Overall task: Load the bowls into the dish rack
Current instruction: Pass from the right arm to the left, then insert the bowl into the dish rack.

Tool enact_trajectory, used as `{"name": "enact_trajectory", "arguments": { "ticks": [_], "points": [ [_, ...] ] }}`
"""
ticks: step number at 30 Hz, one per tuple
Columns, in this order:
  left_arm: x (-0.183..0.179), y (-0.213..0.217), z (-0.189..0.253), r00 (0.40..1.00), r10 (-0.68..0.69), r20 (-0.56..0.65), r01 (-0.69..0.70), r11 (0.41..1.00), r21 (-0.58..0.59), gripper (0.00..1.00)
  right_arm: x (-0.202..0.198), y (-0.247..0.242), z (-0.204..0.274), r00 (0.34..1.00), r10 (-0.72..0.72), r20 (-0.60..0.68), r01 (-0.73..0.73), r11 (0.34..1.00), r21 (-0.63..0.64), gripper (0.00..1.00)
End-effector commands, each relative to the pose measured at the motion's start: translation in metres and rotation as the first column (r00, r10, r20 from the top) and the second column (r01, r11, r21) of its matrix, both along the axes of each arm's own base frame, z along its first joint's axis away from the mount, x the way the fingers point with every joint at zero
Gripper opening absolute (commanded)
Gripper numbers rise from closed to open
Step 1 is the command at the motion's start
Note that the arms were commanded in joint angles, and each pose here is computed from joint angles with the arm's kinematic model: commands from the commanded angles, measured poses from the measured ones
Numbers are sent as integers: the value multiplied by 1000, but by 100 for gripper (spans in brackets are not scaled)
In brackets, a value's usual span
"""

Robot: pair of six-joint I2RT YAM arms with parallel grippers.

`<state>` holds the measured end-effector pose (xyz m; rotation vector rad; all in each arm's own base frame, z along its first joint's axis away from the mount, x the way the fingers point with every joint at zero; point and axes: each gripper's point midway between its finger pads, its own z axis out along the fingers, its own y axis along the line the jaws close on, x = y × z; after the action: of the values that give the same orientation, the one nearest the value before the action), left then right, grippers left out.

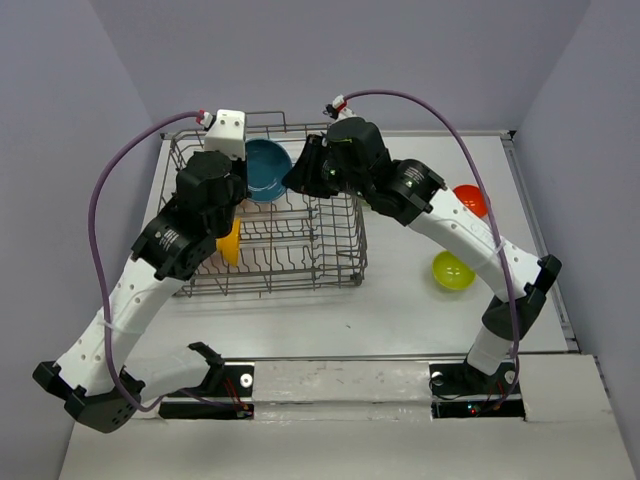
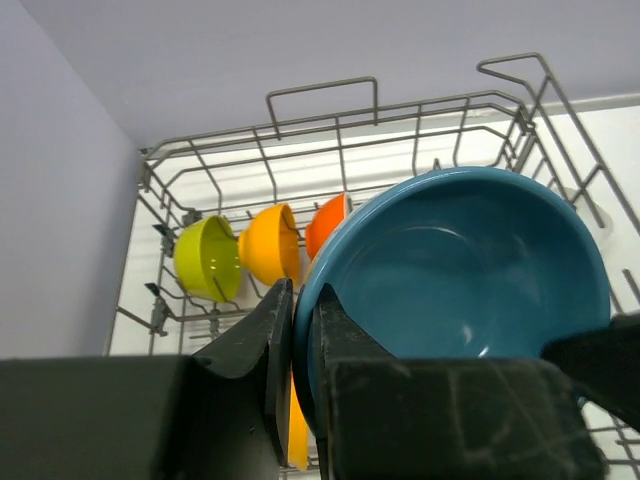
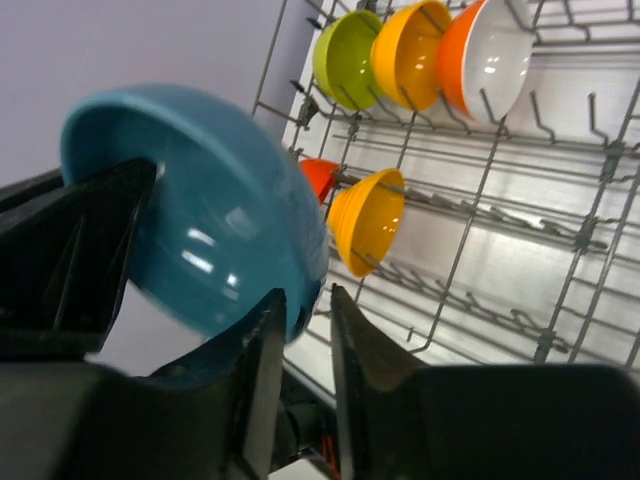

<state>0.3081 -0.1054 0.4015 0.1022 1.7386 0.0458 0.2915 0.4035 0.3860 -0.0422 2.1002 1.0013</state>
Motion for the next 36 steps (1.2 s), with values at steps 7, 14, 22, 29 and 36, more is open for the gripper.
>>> {"name": "enact_trajectory", "arguments": {
  "ticks": [7, 14, 22, 29, 36],
  "points": [
    [9, 21, -3, 993, 119, 9, -120, 992, 48, 0, -30, -12, 56, 991, 57, 121, -68, 994, 90, 48],
    [10, 25, -12, 985, 173, -27, -169, 980, 103, 0, -17, -33, 62, 982, -44, 182, 34, 998, 59, 49],
    [4, 33, -31, 902, 431, -23, -397, 849, 349, 0, -3, -102, 77, 913, -259, 315, 276, 961, -10, 49],
    [-4, 31, -48, 838, 544, 44, -485, 705, 518, 0, 1, -133, 65, 871, -347, 347, 390, 919, -60, 50],
    [-11, 37, -63, 808, 578, 117, -513, 592, 621, 0, -1, -154, 58, 843, -395, 366, 452, 889, -81, 50]
  ]
}}
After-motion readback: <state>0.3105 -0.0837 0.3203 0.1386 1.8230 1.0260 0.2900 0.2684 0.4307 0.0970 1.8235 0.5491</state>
